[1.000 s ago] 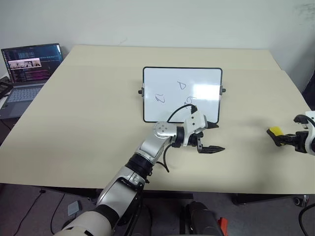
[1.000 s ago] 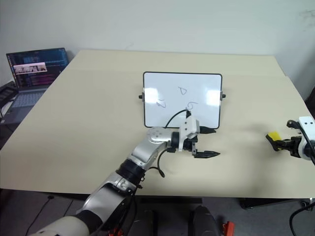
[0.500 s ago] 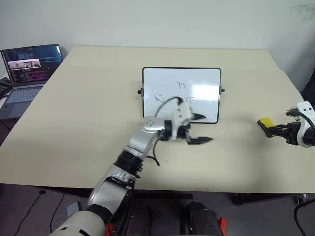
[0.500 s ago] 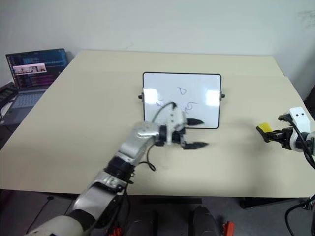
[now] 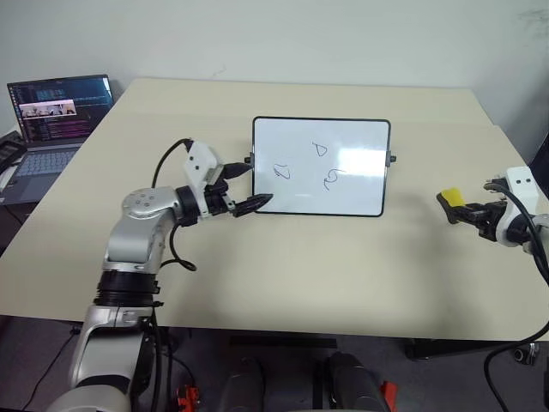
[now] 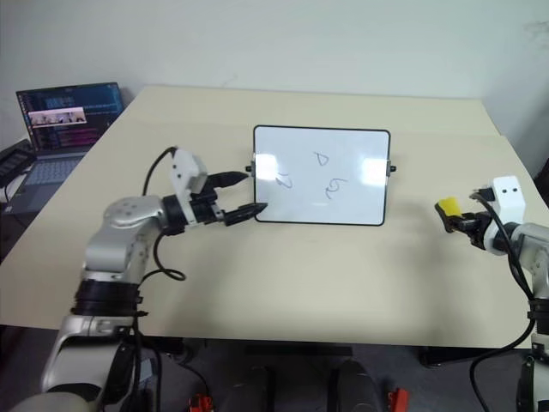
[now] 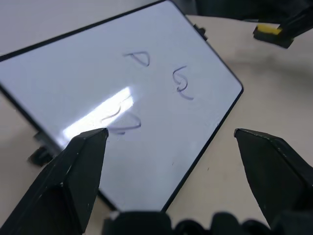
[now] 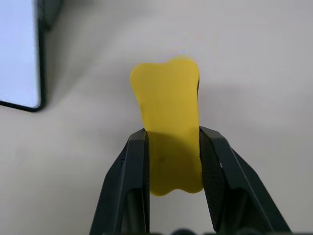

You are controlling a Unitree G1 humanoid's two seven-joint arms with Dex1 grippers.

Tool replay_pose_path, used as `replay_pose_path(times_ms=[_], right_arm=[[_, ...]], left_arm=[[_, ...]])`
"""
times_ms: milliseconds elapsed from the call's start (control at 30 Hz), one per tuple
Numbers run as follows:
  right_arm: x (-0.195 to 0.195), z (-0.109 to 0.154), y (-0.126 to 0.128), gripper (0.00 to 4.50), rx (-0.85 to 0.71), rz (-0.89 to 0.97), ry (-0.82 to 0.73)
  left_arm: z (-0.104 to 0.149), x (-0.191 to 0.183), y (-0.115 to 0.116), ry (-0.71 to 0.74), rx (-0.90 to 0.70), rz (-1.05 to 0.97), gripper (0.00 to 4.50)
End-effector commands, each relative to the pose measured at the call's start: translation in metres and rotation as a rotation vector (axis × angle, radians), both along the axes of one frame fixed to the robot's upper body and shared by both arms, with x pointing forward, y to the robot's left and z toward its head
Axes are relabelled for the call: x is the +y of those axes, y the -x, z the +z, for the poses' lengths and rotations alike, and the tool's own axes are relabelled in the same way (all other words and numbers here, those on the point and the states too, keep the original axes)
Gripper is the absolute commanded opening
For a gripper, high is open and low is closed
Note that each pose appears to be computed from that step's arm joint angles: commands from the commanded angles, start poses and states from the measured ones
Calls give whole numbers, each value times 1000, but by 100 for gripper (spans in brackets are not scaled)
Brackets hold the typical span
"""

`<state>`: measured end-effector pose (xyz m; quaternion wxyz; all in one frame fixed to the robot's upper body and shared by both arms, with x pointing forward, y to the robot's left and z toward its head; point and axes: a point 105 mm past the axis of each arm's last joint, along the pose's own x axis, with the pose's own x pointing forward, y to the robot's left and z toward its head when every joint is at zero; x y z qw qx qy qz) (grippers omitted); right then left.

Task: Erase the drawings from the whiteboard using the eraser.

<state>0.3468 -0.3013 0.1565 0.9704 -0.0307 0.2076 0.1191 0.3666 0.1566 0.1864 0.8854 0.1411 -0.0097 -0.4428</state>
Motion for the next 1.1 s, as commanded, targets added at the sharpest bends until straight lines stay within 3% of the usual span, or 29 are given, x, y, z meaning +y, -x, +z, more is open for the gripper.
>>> replay_pose_path(times_ms=[33, 700, 900, 1100], right_arm=[[5, 24, -2, 107, -79, 13, 18], [37, 80, -6, 107, -243, 79, 145], [64, 109, -11, 107, -344, 165, 123], [111, 118, -14, 107, -389, 293, 89]], left_arm=[[11, 19, -1, -17, -47, 62, 450], [8, 30, -3, -76, -33, 98, 450], [12, 28, -6, -76, -68, 113, 450], [9, 29, -4, -86, -64, 110, 450]])
